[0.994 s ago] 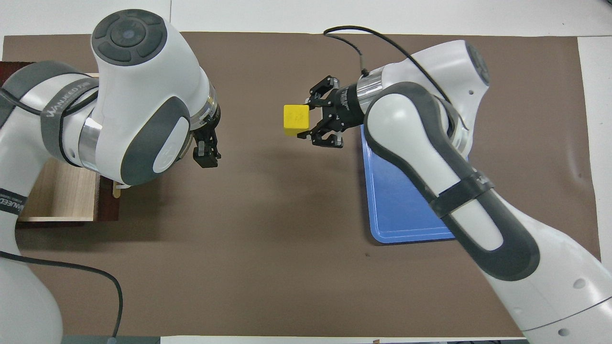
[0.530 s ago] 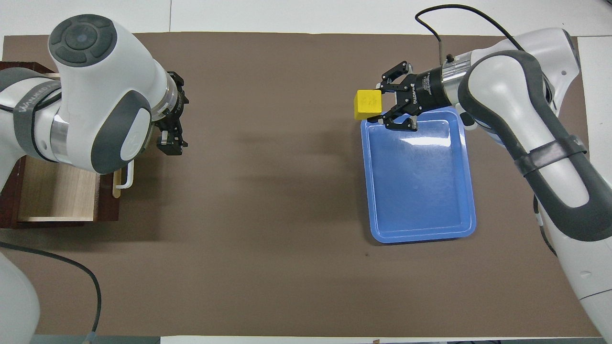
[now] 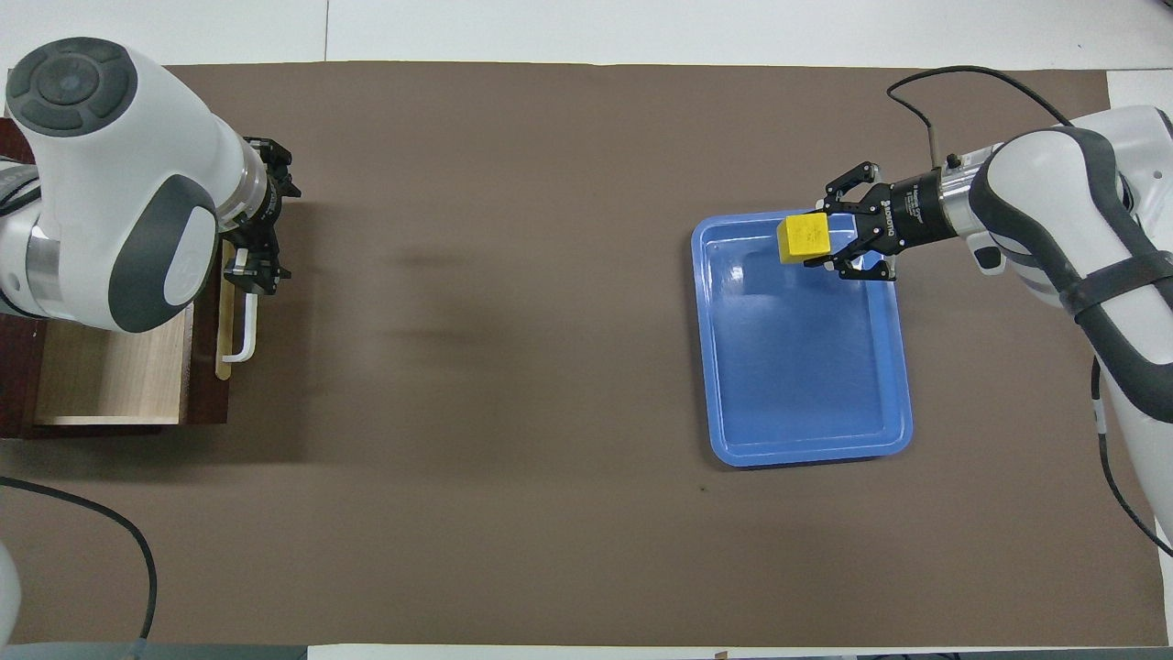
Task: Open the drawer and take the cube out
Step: 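Lower the cube into the blue tray and open the right gripper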
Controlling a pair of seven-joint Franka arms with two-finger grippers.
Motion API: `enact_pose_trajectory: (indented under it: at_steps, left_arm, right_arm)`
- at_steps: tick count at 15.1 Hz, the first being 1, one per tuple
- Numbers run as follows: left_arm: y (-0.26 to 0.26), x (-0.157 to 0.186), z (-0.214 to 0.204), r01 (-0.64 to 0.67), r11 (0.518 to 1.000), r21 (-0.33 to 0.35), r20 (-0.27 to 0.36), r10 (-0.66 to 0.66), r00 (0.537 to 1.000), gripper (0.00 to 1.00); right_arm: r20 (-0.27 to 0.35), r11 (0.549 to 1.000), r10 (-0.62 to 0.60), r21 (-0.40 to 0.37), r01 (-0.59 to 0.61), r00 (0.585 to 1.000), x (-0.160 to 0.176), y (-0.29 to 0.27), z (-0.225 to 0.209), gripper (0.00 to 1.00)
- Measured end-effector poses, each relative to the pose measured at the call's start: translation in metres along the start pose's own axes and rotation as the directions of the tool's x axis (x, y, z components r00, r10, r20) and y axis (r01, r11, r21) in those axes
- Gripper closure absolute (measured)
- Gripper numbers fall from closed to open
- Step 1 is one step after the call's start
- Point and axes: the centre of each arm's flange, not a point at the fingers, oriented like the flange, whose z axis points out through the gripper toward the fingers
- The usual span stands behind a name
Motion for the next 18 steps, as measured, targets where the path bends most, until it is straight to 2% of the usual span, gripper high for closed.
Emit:
enact_pose_trajectory:
  at_steps: [4, 8, 12, 18]
  left_arm:
    - [-0.009, 0.034, 0.013, -0.008, 1.000, 0.008, -0.057, 0.009, 0.998, 0.00]
    - [-0.011, 0.051, 0.013, -0.020, 1.000, 0.010, -0.067, 0.020, 0.998, 0.00]
    - [-0.013, 0.073, 0.015, -0.052, 0.998, 0.018, -0.086, 0.053, 0.995, 0.00]
    - [-0.016, 0.139, 0.017, -0.087, 0.996, -0.003, -0.102, 0.086, 0.991, 0.00]
  right_arm:
    - [-0.018, 1.000, -0.020, -0.018, 0.019, 1.000, 0.032, 0.016, 0.001, 0.44]
    - [-0.032, 0.999, -0.031, -0.033, 0.030, 0.999, 0.058, 0.025, 0.003, 0.44]
    - [-0.058, 0.999, -0.045, -0.025, 0.044, 0.997, 0.072, 0.031, 0.012, 0.44]
    - [-0.063, 0.998, -0.062, -0.021, 0.060, 0.996, 0.076, 0.034, 0.010, 0.44]
